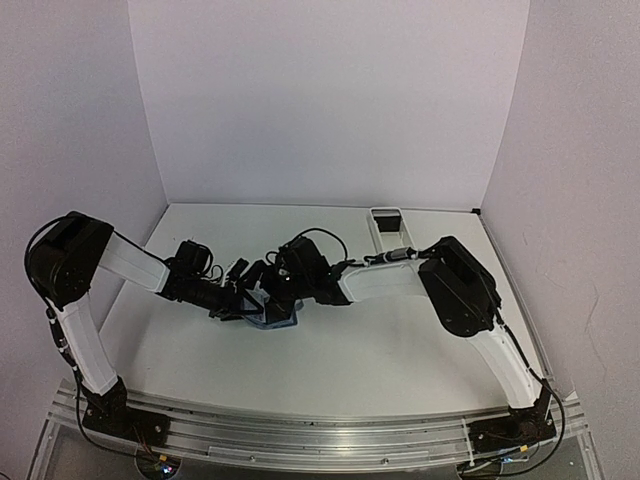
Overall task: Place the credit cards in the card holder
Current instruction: Insert the credit card into the card holder.
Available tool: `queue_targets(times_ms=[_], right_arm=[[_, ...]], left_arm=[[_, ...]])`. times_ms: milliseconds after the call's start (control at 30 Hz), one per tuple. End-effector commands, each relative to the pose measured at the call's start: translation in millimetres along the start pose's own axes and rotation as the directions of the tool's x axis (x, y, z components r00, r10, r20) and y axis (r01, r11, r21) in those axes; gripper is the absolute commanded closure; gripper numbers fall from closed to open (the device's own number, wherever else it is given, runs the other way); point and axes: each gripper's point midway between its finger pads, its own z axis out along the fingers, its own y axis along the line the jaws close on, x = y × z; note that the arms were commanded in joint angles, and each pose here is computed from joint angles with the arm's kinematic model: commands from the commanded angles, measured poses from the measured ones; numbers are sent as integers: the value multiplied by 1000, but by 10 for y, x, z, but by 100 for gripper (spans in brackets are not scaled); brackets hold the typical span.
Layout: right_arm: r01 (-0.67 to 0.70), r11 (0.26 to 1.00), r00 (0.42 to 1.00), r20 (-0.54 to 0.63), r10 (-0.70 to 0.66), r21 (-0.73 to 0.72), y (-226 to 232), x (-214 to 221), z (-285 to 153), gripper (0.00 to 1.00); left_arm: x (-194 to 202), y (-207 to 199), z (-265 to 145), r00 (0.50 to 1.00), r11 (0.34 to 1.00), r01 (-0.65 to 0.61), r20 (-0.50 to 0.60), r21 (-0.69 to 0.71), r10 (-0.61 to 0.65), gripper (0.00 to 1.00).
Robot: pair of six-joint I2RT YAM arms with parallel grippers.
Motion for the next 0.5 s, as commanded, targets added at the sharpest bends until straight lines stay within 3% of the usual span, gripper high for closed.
queue_targets(times_ms=[0,233,367,433,467], right_arm=[[-50,986,998,-35,45,-161,322,138,24,2],[46,975,999,29,-40,-217,512,86,-234,2],[112,971,993,63,-101,-211,645,57,-381,3],[143,975,987,94,-128,-173,589,25,-448,3],[157,976,985,101,-142,-152,567,20,-460,3]], left_arm=[[-116,-156,-49,998,999,-47,53,25,46,51],[-110,-69,-66,998,999,-39,55,-31,40,60],[-176,-34,-83,998,997,-29,51,-77,33,89],[-176,-5,-103,999,994,-19,39,-110,24,99],[-175,3,-110,999,993,-15,34,-120,19,100]])
